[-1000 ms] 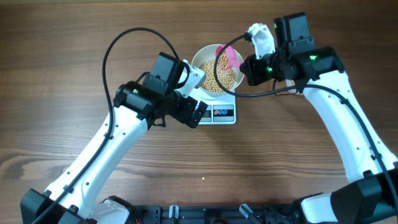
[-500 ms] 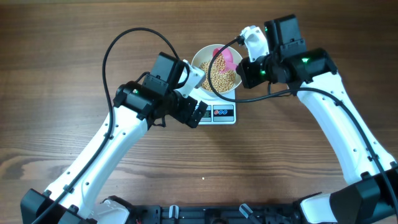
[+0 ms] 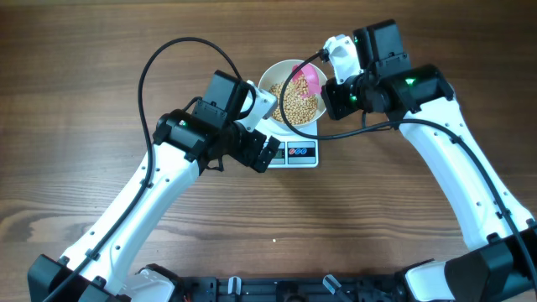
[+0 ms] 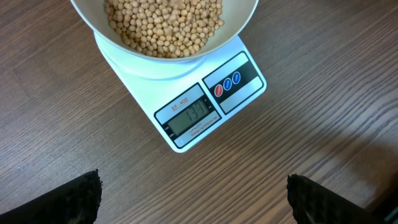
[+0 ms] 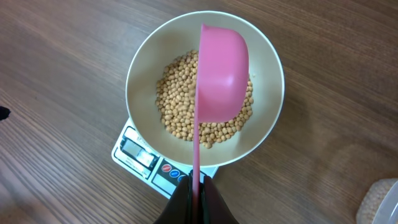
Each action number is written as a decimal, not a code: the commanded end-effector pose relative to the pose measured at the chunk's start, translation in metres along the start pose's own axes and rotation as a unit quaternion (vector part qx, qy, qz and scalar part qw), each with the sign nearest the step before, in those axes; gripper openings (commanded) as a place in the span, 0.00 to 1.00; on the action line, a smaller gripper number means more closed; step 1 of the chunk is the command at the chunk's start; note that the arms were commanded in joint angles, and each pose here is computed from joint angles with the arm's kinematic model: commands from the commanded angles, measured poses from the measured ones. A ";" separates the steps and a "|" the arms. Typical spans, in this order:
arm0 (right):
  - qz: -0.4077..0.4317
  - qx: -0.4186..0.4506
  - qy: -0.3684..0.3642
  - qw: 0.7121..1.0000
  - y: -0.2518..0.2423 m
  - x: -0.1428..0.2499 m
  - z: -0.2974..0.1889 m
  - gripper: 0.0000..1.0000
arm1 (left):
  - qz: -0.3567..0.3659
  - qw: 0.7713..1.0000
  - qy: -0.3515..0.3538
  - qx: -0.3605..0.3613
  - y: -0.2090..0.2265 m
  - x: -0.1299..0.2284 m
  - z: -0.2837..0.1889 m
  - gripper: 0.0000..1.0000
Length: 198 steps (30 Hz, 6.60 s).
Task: Scoop item into bowl and weigh 150g on scale
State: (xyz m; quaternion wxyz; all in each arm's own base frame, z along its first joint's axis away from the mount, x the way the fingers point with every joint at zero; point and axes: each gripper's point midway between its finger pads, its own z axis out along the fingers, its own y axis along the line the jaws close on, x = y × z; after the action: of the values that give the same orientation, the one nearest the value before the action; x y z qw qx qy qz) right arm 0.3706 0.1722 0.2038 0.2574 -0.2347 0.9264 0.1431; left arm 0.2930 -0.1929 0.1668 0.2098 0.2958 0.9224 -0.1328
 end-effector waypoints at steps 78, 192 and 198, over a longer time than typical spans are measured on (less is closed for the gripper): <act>-0.011 -0.009 -0.011 1.000 0.007 -0.006 -0.014 0.04 | -0.004 1.000 -0.018 -0.006 0.002 -0.007 -0.010 1.00; 0.006 -0.086 -0.031 0.996 0.019 -0.013 -0.019 0.04 | -0.004 1.000 -0.018 -0.006 0.002 -0.007 -0.010 1.00; 0.027 -0.035 -0.012 0.999 -0.001 -0.004 -0.017 0.04 | -0.004 1.000 -0.018 -0.006 0.002 -0.007 -0.010 1.00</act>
State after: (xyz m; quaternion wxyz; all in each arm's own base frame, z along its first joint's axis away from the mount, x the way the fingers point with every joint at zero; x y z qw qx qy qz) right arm 0.3602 0.1743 0.2064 0.2330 -0.2281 0.9233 0.2027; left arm 0.2930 -0.1929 0.1670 0.2099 0.2958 0.9224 -0.1329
